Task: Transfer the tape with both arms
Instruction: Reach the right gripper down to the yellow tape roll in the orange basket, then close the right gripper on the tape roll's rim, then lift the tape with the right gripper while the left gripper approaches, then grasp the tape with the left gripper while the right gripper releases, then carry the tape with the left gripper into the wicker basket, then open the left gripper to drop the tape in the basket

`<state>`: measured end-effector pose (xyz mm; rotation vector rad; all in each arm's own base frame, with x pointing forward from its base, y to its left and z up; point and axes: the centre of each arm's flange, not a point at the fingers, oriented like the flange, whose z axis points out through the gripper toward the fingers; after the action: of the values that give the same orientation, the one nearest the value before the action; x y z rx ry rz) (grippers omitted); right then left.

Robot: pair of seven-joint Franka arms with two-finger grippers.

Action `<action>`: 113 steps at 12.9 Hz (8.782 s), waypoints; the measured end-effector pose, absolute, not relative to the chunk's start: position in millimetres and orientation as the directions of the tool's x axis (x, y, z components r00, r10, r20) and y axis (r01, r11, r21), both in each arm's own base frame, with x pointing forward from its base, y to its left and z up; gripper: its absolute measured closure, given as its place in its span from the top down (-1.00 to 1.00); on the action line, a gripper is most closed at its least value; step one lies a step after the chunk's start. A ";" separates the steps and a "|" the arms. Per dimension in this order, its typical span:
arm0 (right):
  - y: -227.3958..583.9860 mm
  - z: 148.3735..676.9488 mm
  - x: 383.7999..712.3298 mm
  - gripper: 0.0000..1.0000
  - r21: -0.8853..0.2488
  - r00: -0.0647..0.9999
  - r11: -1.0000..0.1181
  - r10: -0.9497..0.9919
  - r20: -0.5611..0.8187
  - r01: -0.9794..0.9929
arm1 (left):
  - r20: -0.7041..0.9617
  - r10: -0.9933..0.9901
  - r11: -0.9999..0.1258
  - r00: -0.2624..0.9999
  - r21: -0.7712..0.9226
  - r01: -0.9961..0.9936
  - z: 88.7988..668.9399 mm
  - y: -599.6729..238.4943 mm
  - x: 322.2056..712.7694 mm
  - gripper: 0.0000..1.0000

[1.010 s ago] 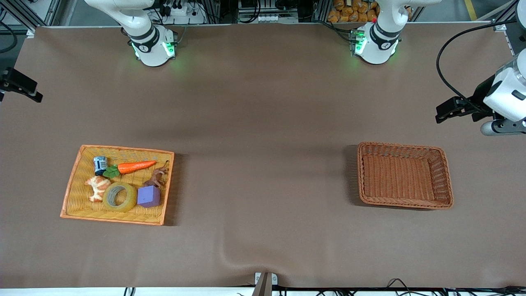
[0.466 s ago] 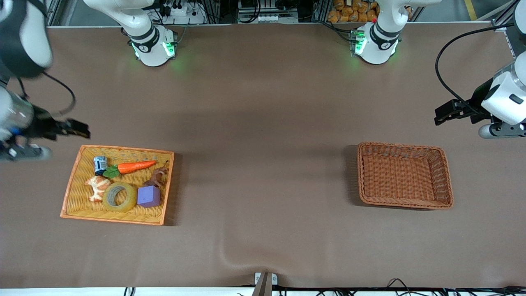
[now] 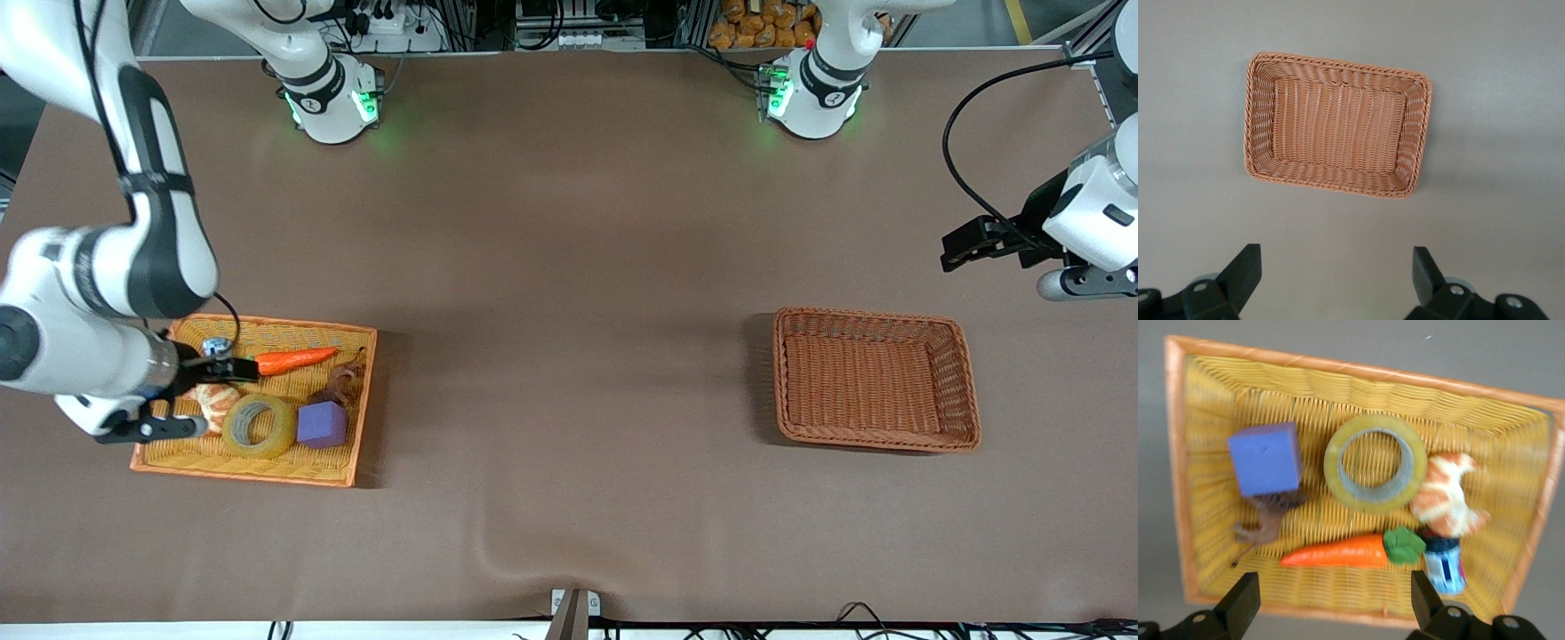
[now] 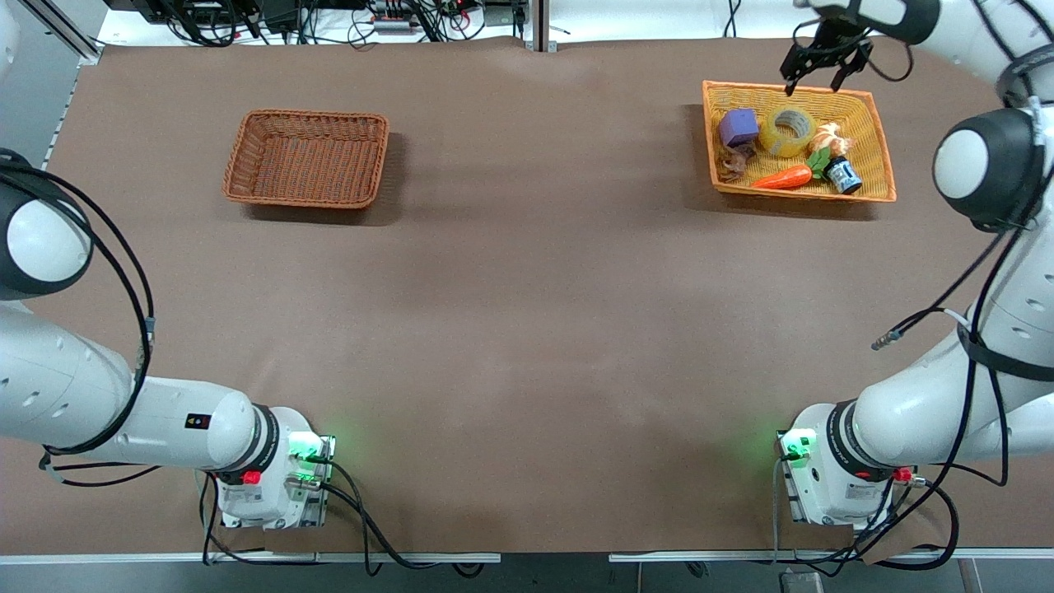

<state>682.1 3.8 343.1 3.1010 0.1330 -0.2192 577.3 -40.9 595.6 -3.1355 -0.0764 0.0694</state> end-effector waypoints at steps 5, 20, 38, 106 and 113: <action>24.0 241.2 702.7 1.00 0.040 0.980 -0.982 0.182 -0.082 0.186 | -0.043 0.045 -0.999 0.998 -0.005 0.045 596.1 -42.9 577.4 1.00; 1.8 222.7 696.1 1.00 0.036 0.958 -0.963 0.262 -0.120 0.268 | -0.021 0.033 -0.999 0.999 -0.002 0.033 601.0 -50.0 578.8 1.00; 43.7 359.9 690.1 -0.55 0.033 0.940 -0.941 0.334 -0.064 0.337 | -0.024 0.023 -1.000 0.999 -0.003 0.023 586.3 -56.7 587.8 1.00; -42.9 620.3 543.5 1.00 0.033 0.999 -0.999 0.015 -0.046 0.017 | -0.141 0.021 -0.999 0.990 0.028 0.025 242.5 16.4 653.0 -0.56; -37.9 618.7 544.6 1.00 0.015 0.999 -1.000 0.016 -0.047 0.017 | -0.028 0.022 -0.999 0.999 0.030 0.023 305.3 15.6 673.5 0.69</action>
<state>544.6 -37.9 618.7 3.1257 0.0253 -0.0739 673.5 15.6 305.3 -3.1716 -0.0361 0.0440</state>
